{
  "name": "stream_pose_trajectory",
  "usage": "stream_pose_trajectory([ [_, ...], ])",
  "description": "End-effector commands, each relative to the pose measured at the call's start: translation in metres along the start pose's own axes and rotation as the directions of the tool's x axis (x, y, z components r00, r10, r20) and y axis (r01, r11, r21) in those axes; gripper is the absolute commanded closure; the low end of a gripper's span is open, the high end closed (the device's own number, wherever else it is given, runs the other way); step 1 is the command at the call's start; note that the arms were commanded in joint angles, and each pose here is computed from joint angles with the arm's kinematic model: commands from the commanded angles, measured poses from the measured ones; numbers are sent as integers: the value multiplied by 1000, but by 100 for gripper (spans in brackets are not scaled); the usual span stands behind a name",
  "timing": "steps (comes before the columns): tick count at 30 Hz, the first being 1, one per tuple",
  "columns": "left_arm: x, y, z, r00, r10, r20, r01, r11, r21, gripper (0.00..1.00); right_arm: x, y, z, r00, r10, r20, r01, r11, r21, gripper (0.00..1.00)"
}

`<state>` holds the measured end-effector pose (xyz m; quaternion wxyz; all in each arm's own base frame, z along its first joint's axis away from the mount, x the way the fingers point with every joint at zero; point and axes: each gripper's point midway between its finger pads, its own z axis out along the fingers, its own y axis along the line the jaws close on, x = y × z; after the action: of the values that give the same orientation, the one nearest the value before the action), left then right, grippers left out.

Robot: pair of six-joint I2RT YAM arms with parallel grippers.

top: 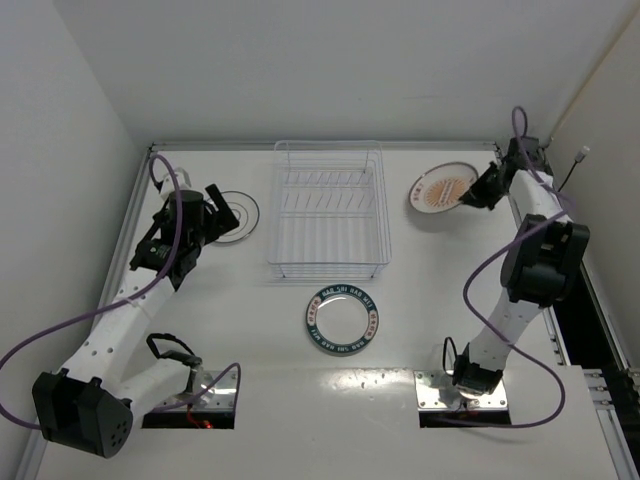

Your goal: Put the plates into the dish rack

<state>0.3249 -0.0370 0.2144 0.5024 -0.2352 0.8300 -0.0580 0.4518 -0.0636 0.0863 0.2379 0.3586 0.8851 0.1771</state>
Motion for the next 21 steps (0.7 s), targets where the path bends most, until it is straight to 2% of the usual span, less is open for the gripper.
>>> stream_pose_trajectory([
  [1, -8, 0, -3, 999, -30, 36, 30, 1000, 9, 1, -68, 50, -81, 943, -97, 320, 83, 995, 56, 100],
  [5, -3, 1, -2, 999, -27, 23, 27, 1000, 12, 1, -67, 98, -106, 898, -199, 392, 181, 980, 85, 100],
  [10, -3, 4, -3, 999, -28, 30, 28, 1000, 5, 1, -29, 164, -120, 851, -330, 409, 327, 942, 81, 100],
  [11, -1, 5, -4, 999, -28, 30, 28, 1000, 5, 1, -10, 182, -121, 841, -376, 390, 375, 923, 80, 100],
  [13, -1, 5, -4, 999, -28, 30, 28, 1000, 5, 1, 7, 190, -112, 840, -409, 356, 395, 912, 115, 100],
  [16, -1, 5, -4, 999, -28, 30, 28, 1000, 5, 1, 38, 204, -102, 810, -482, 334, 448, 876, 177, 100],
  [21, -1, 6, -6, 999, -28, 30, 28, 1000, 5, 1, 45, 201, -91, 785, -524, 332, 455, 850, 266, 100],
])
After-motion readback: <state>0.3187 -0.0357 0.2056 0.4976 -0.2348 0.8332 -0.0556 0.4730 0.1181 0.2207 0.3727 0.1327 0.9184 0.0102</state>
